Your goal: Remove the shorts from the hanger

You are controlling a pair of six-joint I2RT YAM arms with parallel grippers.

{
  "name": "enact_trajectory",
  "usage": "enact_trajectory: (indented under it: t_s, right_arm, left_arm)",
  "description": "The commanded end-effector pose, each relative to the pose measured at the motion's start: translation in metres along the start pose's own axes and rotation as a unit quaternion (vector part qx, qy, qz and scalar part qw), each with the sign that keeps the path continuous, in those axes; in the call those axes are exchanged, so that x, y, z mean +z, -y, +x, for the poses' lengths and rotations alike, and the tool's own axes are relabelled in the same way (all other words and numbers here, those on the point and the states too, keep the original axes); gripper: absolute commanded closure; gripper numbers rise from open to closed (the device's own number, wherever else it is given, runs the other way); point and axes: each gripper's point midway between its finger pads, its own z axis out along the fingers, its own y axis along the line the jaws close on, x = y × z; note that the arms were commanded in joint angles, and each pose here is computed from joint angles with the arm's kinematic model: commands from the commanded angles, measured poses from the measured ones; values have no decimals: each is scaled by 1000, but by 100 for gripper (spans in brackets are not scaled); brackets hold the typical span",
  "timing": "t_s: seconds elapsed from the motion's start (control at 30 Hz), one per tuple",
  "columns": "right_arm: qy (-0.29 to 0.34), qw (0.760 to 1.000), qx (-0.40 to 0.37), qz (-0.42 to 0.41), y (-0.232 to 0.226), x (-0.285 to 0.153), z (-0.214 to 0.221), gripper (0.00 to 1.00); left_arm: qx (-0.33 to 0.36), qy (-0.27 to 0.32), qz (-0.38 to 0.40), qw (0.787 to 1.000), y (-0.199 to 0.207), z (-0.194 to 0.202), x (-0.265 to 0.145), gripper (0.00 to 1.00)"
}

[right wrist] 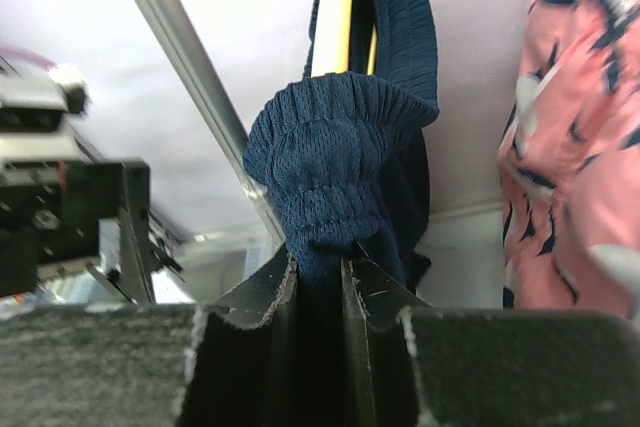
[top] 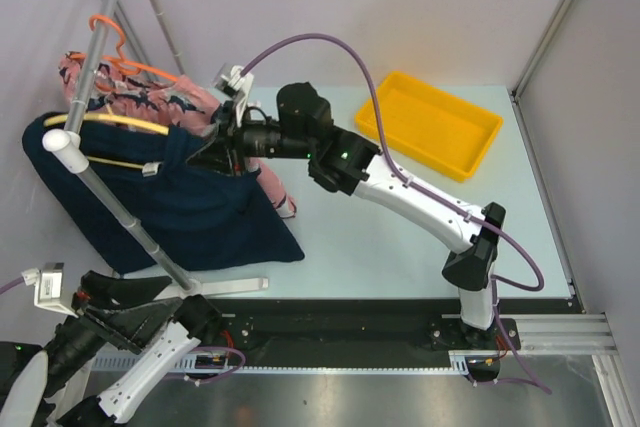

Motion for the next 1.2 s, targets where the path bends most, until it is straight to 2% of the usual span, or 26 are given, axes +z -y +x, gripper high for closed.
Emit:
enact_trajectory:
  t_s: [0.0, 0.23, 0.27, 0.37, 0.47, 0.6, 0.63, 0.7, 0.73, 0.8, 0.9, 0.97, 1.03, 1.17]
  right_arm:
    - [177, 981, -50, -69, -58, -58, -136, 100]
    - [173, 982, -47, -63, -63, -92, -142, 100]
    - [157, 985, -36, -53, -54, -91, -124, 100]
    - [168, 984, -47, -35, -54, -125, -127, 100]
    - [146, 989, -36, -10, -41, -153, -102, 100]
    - [73, 997, -29, 29, -20, -177, -52, 100]
    - [31, 998, -12, 61, -12, -188, -27, 100]
    - [-7, 995, -8, 104, 0, -201, -2, 100]
    - [-46, 988, -1, 150, 16, -212, 24, 100]
    - [-65, 979, -3, 192, 23, -232, 38, 100]
    - [-98, 955, 4, 279, 46, -268, 66, 100]
    - [-120, 934, 15, 335, 63, -291, 84, 100]
    - [-123, 911, 23, 393, 75, -316, 88, 100]
    - [-110, 878, 33, 464, 85, -347, 89, 100]
  left_arm:
    - [4, 26, 62, 998, 14, 0, -19, 0]
    - [18, 8, 97, 995, 30, 0, -12, 0]
    - [22, 1, 106, 994, 35, 1, -10, 0]
    - [30, 1, 131, 991, 47, -4, -5, 0]
    - [40, -5, 152, 988, 58, -8, 2, 0]
    - [48, -4, 177, 983, 71, -14, 10, 0]
    - [49, -2, 189, 981, 77, -17, 13, 0]
    - [46, -9, 200, 979, 80, -15, 21, 0]
    - [43, -14, 208, 977, 84, -14, 24, 0]
    - [40, -11, 223, 974, 88, -15, 37, 0]
    - [31, -10, 245, 969, 92, -14, 59, 0]
    - [15, -30, 260, 965, 93, -5, 75, 1]
    - [-3, -38, 284, 958, 103, -7, 92, 2]
    - [-38, -63, 299, 951, 104, 2, 127, 8]
